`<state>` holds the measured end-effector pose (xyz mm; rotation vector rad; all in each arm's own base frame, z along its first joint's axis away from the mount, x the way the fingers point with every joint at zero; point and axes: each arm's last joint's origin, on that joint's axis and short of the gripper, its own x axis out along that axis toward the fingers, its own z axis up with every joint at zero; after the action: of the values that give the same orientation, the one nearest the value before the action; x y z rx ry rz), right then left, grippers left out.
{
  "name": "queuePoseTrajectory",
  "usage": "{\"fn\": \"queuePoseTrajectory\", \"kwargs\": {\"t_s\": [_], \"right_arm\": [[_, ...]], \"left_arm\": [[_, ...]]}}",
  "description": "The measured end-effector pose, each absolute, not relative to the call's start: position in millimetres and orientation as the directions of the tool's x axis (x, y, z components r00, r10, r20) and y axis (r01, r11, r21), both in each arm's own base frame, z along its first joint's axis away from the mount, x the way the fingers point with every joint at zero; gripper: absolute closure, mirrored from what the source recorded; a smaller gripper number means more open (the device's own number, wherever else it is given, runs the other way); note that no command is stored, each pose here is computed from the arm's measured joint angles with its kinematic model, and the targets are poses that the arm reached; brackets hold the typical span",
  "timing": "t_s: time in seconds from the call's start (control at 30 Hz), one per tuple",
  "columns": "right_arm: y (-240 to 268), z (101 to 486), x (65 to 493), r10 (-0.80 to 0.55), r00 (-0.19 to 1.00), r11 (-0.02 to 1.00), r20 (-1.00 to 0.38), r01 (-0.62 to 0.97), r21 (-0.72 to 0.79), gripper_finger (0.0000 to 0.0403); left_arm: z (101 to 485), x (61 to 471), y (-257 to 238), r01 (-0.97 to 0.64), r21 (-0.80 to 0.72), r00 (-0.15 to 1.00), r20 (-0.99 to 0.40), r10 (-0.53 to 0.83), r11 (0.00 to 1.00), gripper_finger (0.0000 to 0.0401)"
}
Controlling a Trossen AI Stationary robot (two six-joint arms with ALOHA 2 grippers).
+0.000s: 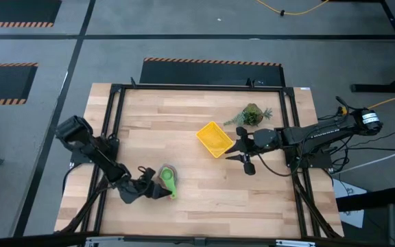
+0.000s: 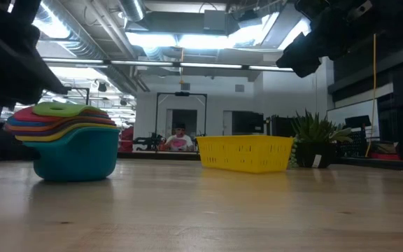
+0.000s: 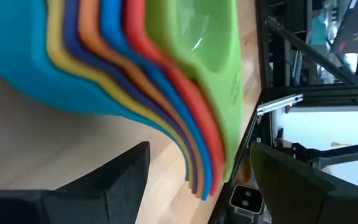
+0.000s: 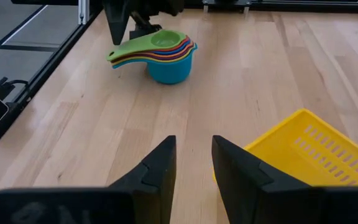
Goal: Nest measuring cups in basket
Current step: Put the stacked measuring cups into the yellow bin
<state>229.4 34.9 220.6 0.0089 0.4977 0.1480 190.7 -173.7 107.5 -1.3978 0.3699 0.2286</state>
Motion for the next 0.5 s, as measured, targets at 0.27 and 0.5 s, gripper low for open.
{"fn": "queuePoseTrajectory", "kwargs": {"t_s": [0.27,0.5], "right_arm": [[34.8,220.7,229.4,0.143,0.869,0.989,-0.474,-0.139,0.045,0.0295],[34.9,220.7,229.4,0.143,0.869,0.989,-0.474,-0.139,0.045,0.0295]], "left_arm": [[102.9,196.6,-178.5,-0.334,-0.932,0.94,-0.341,-0.029,0.138,0.0131],[101.9,207.4,-180.9,-0.334,-0.931,0.941,-0.338,0.0,0.146,0.0131]]}}
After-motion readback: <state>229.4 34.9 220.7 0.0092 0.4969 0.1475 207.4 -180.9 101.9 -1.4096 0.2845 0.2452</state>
